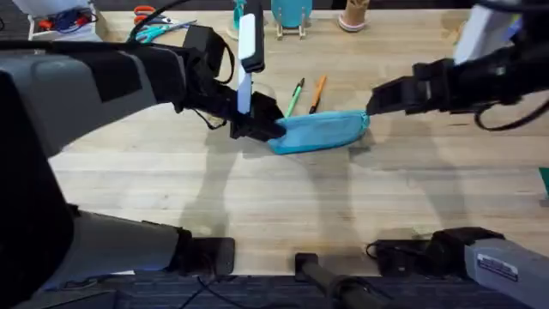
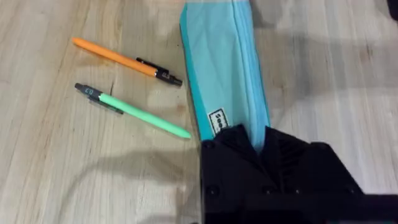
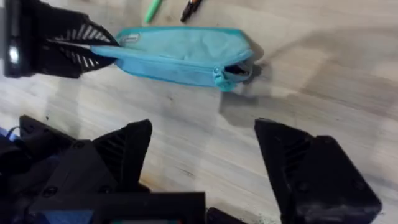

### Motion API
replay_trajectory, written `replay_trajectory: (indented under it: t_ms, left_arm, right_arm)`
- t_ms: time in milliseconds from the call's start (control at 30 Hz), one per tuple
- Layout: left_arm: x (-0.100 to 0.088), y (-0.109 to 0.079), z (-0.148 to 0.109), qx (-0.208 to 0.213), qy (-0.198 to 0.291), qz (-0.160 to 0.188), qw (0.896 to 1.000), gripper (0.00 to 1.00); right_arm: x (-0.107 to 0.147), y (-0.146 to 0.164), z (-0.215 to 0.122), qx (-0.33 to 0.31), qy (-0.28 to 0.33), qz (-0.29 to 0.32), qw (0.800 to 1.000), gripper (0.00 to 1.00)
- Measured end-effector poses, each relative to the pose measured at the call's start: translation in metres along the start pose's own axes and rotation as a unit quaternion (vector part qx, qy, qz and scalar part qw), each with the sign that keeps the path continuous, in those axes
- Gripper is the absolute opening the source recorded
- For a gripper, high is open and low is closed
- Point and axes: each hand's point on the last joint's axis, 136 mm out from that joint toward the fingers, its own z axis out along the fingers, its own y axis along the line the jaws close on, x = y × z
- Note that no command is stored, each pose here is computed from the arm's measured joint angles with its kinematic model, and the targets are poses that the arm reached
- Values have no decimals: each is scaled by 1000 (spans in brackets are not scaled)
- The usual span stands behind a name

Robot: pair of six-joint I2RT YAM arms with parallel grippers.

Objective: Unzip the bag, pick up the pens from the table one at a time and place them inside, then zip the bag closed.

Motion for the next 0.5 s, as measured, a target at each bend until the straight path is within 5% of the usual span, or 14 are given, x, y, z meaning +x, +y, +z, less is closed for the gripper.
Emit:
replay_trajectory:
  t_ms: [500]
  left_arm:
    - [0, 0, 0, 0, 0, 0, 1000, 43]
  right_arm:
    - [-5, -9, 65, -8, 83, 4, 997, 997]
